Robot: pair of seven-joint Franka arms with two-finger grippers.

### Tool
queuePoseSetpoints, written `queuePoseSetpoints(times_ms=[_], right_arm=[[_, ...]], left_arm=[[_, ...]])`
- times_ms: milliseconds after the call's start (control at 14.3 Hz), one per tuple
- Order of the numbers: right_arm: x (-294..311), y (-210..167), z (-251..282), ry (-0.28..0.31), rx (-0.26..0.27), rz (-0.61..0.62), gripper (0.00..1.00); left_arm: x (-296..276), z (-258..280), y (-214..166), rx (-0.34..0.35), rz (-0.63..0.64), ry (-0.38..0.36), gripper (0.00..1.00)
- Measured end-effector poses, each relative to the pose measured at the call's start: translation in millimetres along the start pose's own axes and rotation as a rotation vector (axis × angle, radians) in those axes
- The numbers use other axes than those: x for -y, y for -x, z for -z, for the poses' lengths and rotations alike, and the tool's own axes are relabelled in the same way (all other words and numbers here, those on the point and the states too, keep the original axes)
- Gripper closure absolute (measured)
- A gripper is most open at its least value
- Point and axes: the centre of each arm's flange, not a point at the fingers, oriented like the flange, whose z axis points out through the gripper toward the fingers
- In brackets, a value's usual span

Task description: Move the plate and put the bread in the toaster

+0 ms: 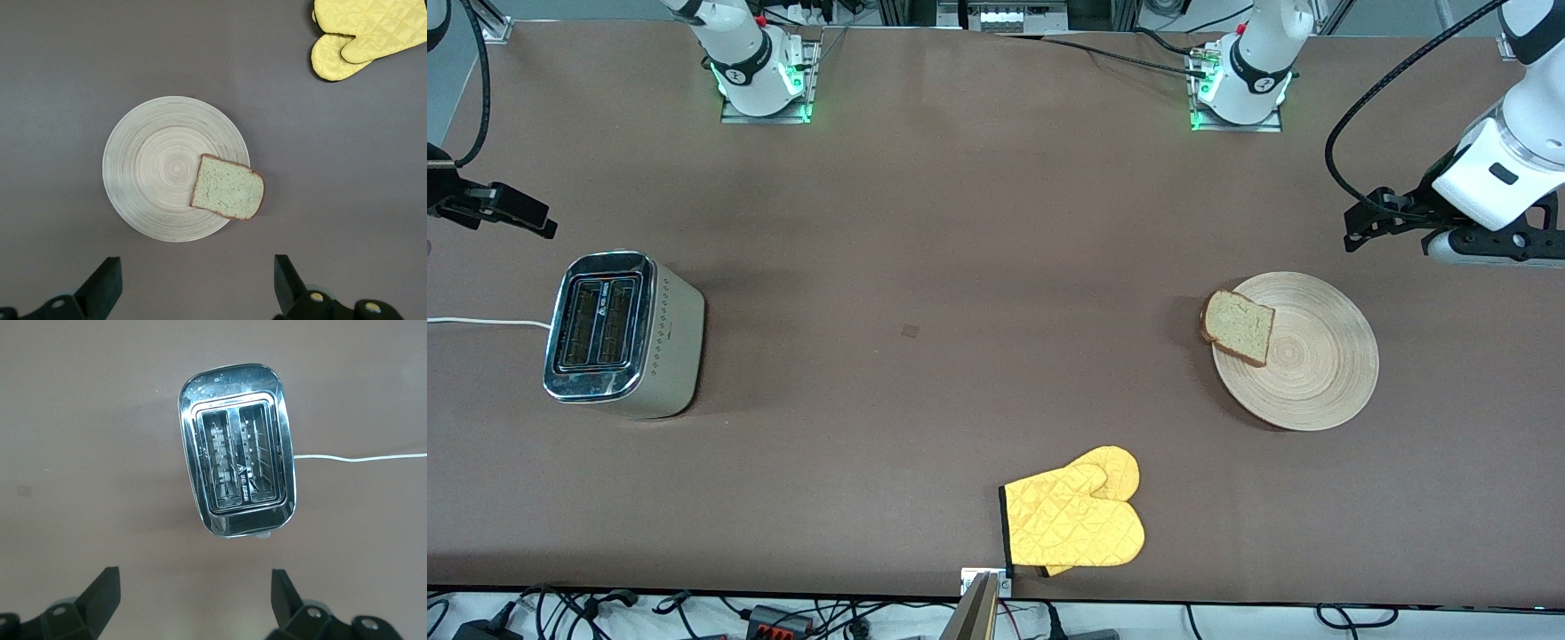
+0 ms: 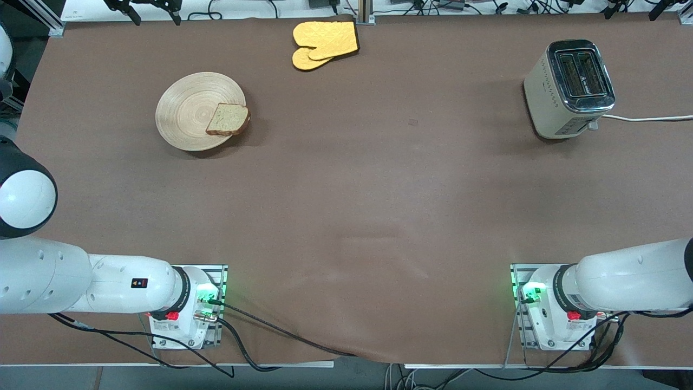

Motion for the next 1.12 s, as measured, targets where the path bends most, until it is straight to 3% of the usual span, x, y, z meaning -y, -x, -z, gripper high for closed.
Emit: queuePoseSetpoints(times_ms=[1115], right_arm=[[-0.3, 1.2, 1.9, 0.000, 0.009, 0.000, 0.00]], left_arm=[[0.1, -1.0, 1.3, 0.012, 0.000, -0.001, 0.00]])
